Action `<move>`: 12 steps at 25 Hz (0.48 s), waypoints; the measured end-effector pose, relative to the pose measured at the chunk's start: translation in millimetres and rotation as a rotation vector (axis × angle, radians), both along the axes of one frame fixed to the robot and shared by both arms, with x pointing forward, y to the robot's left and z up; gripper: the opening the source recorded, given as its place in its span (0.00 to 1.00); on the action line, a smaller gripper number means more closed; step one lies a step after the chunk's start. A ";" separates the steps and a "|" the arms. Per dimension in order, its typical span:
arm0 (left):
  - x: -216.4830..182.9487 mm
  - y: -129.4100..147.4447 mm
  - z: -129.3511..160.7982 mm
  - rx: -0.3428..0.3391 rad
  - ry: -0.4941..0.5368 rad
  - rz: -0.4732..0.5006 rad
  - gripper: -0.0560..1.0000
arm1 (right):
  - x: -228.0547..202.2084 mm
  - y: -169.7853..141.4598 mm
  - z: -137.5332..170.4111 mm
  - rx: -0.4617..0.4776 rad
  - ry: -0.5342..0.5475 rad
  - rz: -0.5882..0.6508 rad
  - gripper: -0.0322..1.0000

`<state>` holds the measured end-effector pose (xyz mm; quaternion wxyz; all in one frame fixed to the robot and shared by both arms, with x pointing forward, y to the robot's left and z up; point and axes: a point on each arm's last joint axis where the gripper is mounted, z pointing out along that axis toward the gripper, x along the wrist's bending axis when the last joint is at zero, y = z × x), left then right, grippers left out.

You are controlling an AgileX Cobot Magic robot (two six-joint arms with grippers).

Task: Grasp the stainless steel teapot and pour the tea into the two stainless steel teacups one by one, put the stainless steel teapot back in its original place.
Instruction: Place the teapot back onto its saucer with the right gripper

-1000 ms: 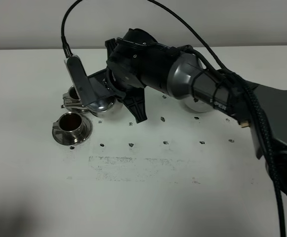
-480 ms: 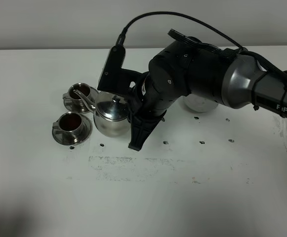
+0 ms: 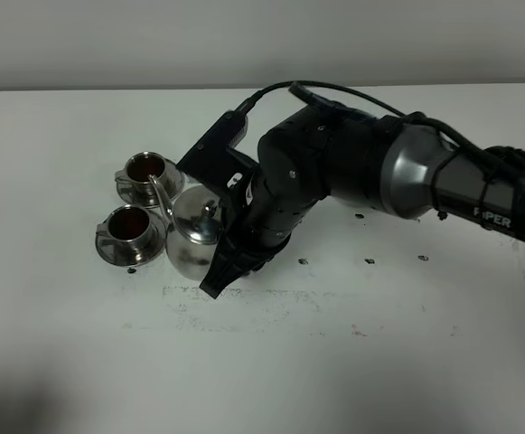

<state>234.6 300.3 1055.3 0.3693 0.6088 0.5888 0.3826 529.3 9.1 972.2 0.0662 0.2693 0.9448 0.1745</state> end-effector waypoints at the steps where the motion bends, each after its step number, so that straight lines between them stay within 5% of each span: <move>1: 0.0 0.0 0.0 0.000 0.000 0.000 0.63 | -1.4 2.6 -5.0 -0.008 0.007 0.006 0.22; 12: 0.0 0.0 0.0 0.000 0.000 0.000 0.63 | -6.5 15.3 -35.8 -0.133 -0.061 0.115 0.22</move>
